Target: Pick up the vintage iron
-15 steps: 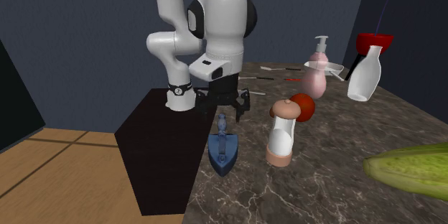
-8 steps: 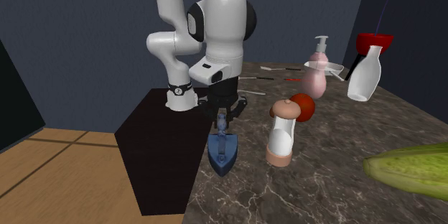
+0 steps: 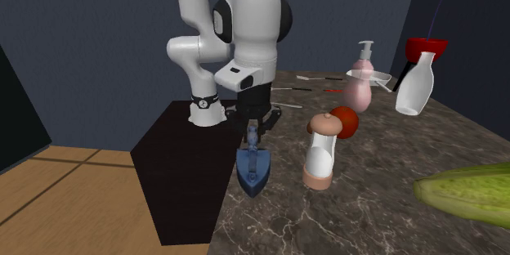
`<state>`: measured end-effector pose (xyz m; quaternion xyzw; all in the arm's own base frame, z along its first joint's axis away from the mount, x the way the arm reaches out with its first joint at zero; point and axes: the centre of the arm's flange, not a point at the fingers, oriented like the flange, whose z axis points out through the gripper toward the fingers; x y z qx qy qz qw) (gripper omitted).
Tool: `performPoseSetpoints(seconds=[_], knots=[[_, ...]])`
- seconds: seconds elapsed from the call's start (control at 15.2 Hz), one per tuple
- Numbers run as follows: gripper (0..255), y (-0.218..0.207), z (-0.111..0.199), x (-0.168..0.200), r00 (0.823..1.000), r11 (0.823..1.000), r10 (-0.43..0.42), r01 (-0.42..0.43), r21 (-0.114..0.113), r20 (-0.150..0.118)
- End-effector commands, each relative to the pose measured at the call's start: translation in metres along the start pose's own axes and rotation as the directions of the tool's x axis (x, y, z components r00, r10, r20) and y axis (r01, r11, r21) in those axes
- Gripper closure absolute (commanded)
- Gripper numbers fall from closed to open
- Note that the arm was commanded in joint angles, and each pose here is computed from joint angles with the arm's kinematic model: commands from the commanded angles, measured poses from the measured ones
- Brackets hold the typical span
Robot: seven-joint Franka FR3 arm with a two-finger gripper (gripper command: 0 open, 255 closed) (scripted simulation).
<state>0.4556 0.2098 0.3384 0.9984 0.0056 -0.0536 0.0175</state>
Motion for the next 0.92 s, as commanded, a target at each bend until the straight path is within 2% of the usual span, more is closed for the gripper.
performPoseSetpoints(seconds=[0.0,0.73,0.86], knots=[[255,0.000,-0.010,-0.001,1.000,1.000,0.000,0.000,0.000,0.000],[255,0.002,-0.068,-0.007,1.000,1.000,0.000,0.000,0.000,0.000],[255,0.002,-0.068,-0.007,1.000,1.000,0.000,0.000,0.000,0.000]])
